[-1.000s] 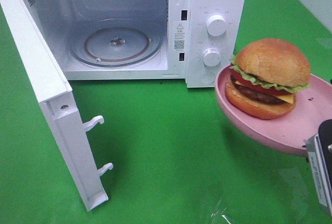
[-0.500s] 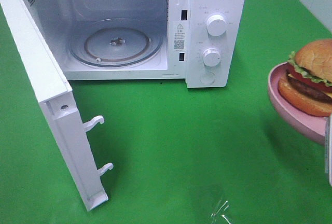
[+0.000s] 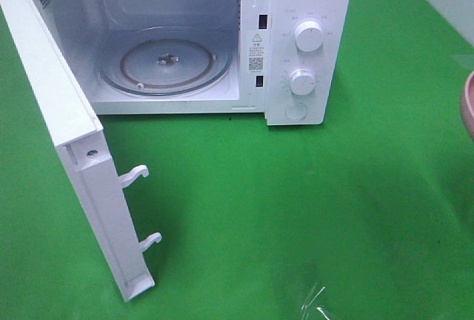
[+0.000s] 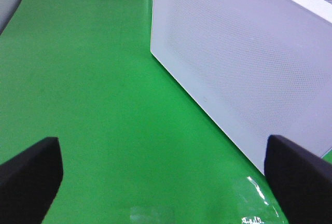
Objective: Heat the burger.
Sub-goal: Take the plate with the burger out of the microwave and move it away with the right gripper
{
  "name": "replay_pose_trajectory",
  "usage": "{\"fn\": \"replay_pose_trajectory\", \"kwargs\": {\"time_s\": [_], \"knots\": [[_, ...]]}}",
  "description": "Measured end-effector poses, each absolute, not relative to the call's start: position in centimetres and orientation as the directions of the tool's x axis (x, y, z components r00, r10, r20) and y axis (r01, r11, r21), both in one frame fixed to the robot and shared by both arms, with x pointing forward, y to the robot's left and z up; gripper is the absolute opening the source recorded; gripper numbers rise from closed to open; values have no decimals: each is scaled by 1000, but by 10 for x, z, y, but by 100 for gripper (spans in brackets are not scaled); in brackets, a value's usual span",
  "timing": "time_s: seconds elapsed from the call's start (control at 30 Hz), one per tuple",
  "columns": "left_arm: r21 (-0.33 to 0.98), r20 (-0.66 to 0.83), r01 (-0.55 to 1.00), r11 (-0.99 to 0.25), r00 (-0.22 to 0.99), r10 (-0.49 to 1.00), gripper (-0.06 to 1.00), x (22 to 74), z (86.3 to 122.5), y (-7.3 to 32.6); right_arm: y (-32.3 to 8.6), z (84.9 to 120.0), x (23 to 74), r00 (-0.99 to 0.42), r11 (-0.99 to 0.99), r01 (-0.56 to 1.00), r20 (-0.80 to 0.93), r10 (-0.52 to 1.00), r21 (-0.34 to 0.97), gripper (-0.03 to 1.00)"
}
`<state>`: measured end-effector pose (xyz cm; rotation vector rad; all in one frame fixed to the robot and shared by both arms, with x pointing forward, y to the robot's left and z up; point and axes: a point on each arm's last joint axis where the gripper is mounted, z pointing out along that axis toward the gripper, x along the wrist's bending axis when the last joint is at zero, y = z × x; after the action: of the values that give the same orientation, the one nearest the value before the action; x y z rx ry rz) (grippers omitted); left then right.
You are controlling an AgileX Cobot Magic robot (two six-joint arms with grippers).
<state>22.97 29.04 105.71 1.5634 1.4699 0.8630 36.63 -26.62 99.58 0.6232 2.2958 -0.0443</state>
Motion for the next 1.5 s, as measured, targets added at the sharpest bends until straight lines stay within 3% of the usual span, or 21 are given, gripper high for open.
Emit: {"fn": "replay_pose_trajectory", "kwargs": {"time_s": [0.83,1.17,1.5], "knots": [[896,-46,445,1,90,995,98,230,1057,290,-262,979,382,-538,764,641,-665,519,78,11],[896,-46,445,1,90,995,98,230,1057,290,-254,954,393,-360,553,822,-627,691,138,11],[896,-46,445,1,90,995,98,230,1057,290,-233,935,419,-251,427,891,-614,749,157,11]]}}
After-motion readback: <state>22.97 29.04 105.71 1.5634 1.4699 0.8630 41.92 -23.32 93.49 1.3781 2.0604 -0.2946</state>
